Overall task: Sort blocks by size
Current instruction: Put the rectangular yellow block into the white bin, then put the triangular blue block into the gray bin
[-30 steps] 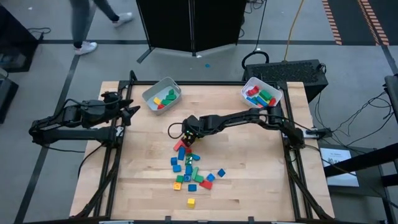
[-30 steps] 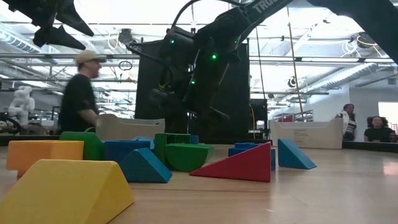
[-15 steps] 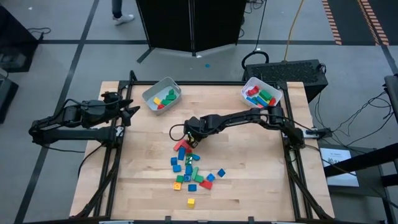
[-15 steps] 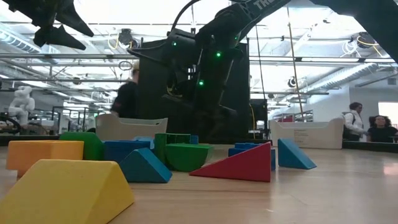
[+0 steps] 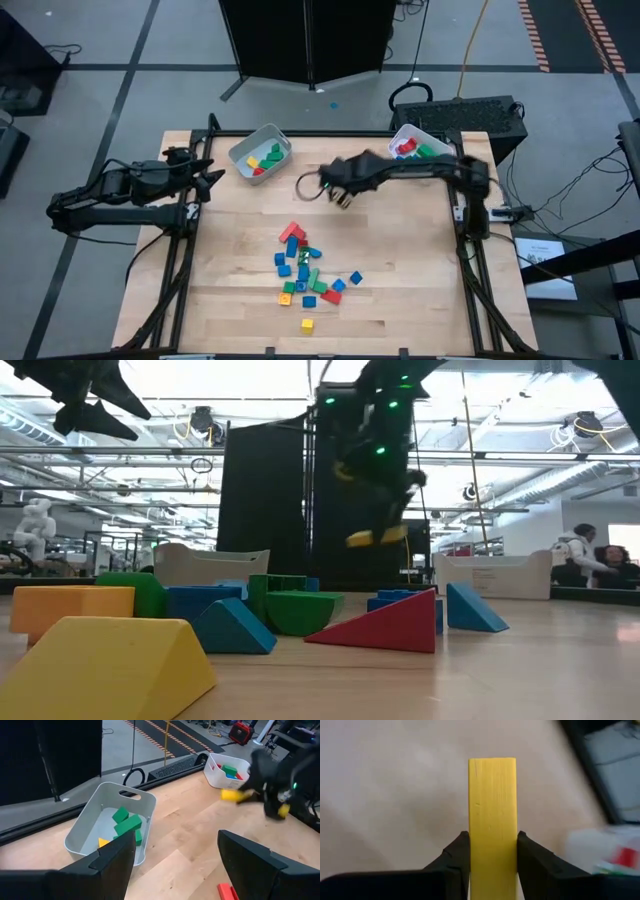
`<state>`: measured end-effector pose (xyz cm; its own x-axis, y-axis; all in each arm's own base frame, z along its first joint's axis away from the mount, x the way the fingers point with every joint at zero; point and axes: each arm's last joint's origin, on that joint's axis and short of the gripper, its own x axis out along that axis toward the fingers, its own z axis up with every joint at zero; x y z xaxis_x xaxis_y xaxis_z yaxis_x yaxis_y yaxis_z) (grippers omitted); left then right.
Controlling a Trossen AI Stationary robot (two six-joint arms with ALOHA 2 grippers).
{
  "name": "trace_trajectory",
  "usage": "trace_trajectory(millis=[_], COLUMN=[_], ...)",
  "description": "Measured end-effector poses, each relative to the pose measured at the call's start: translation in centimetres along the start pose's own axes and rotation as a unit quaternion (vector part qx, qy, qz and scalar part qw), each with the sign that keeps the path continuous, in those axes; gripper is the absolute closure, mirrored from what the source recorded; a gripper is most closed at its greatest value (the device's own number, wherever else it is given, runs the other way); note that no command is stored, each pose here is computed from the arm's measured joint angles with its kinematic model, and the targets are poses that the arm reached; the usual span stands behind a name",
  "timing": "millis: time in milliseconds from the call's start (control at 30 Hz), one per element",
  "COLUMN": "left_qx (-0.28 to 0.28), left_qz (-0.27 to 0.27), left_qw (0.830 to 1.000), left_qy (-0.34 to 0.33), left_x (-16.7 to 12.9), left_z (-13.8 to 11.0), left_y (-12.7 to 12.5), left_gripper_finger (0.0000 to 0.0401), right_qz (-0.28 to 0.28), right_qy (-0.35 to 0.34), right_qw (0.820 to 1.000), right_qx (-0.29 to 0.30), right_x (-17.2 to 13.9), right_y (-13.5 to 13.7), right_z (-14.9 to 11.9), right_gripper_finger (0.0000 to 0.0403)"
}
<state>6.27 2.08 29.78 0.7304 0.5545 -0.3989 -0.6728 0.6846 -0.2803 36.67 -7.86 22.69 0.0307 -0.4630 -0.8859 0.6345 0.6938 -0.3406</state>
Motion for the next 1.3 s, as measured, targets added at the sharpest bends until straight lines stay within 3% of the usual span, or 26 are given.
trace_trajectory(millis=[200,333,433,567,667,833,933,1067,1167,1300], left_qx=[0.0,0.0,0.0,0.0,0.0,-0.001,-0.001,-0.001,-0.001,-0.001], left_qz=[0.006,0.017,0.031,0.041,0.042,0.042,0.042,0.042,0.041,0.041], left_qw=[1.0,1.0,0.999,0.999,0.999,0.999,0.999,0.999,0.999,0.999], left_qy=[-0.003,-0.009,-0.018,-0.024,-0.025,-0.025,-0.025,-0.025,-0.025,-0.024], left_x=[0.0,0.0,0.0,0.0,0.0,0.0,0.0,0.0,0.0,0.0], left_z=[0.0,0.0,0.1,0.1,0.1,0.1,0.1,0.1,0.1,0.1], left_y=[0.0,0.1,0.2,0.2,0.2,0.2,0.2,0.2,0.2,0.2], left_gripper_finger=[0.012,0.012,0.012,0.012,0.012,0.012,0.012,0.012,0.012,0.012], right_qz=[-0.06,-0.085,-0.109,-0.103,-0.073,-0.023,0.064,0.228,0.341,0.402], right_qy=[-0.008,-0.005,0.002,0.014,0.025,0.027,0.004,-0.032,-0.047,-0.031], right_qw=[0.992,0.969,0.948,0.939,0.943,0.947,0.951,0.935,0.914,0.907], right_qx=[0.112,0.233,0.298,0.329,0.324,0.318,0.303,0.271,0.213,0.12], right_x=[-0.8,-0.2,1.2,3.1,4.3,4.9,4.4,2.5,0.4,-2.5], right_y=[-9.3,-14.7,-17.3,-18.7,-19.0,-18.8,-18.5,-17.0,-14.1,-8.6], right_z=[-3.1,-6.1,-8.0,-9.1,-9.2,-8.9,-8.3,-7.0,-6.6,-7.8], right_gripper_finger=[0.03,0.03,0.03,0.03,0.0267,0.0136,0.0088,0.0076,0.0083,0.0093])
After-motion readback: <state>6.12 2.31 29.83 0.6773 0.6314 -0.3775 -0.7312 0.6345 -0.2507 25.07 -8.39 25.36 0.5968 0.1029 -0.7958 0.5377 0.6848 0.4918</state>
